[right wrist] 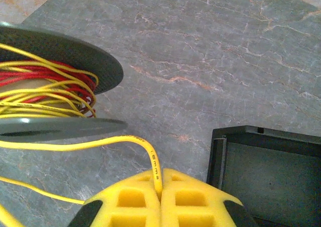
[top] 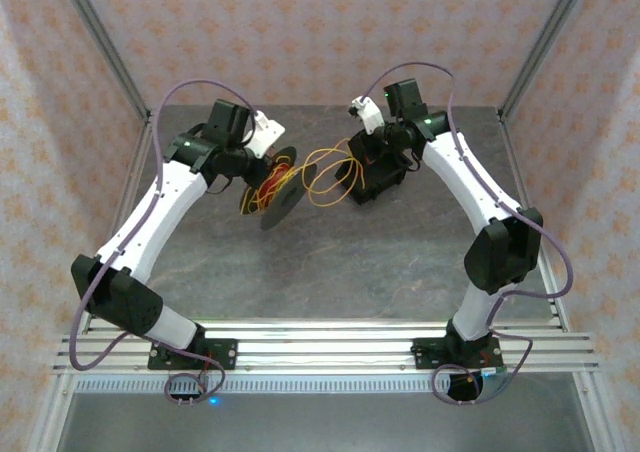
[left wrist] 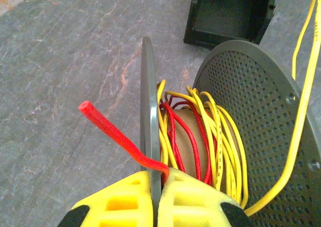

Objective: Wrap the cables

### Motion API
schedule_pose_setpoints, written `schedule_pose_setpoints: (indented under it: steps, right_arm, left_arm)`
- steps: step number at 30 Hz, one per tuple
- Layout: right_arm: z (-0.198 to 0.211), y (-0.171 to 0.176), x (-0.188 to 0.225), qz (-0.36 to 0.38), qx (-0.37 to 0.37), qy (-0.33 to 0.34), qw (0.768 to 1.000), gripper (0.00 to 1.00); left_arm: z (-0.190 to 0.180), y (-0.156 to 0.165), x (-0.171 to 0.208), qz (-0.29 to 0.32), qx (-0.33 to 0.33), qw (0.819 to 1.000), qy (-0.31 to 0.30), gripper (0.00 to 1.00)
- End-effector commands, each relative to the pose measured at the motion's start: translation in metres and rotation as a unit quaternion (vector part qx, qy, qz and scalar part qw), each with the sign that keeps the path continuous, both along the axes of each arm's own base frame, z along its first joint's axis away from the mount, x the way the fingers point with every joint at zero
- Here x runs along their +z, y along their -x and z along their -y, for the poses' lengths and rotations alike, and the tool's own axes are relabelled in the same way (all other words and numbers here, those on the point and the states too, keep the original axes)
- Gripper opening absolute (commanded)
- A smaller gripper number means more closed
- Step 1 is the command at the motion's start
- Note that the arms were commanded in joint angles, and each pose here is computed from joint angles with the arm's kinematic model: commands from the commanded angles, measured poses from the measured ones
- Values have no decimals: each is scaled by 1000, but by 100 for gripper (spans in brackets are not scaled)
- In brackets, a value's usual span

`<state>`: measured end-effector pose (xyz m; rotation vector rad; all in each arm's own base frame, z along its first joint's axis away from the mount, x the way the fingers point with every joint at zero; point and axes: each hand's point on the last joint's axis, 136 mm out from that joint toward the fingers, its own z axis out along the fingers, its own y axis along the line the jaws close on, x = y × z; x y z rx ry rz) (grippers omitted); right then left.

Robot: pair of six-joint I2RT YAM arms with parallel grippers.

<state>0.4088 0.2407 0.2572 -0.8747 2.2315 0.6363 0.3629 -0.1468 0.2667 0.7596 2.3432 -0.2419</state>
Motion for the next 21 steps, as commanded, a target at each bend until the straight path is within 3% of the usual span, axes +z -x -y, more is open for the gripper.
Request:
schedule_pose_setpoints:
  steps: [1, 12, 17, 21]
  right_arm:
    - [20, -12, -21, -9, -36, 35, 999, 0]
    - [32, -18, -48, -20, -54, 76, 995, 0]
    - [29, -15, -63, -41, -45, 74, 995, 0]
    - [12, 1, -72, -52, -26, 36, 998, 0]
  left_arm:
    - [3, 16, 66, 58, -22, 995, 72, 0]
    - [2, 20, 95, 39, -31, 984, 170, 0]
    - [-1, 8, 131, 48, -15, 958, 284, 0]
    - [-20, -16, 156, 66, 45, 935, 346, 0]
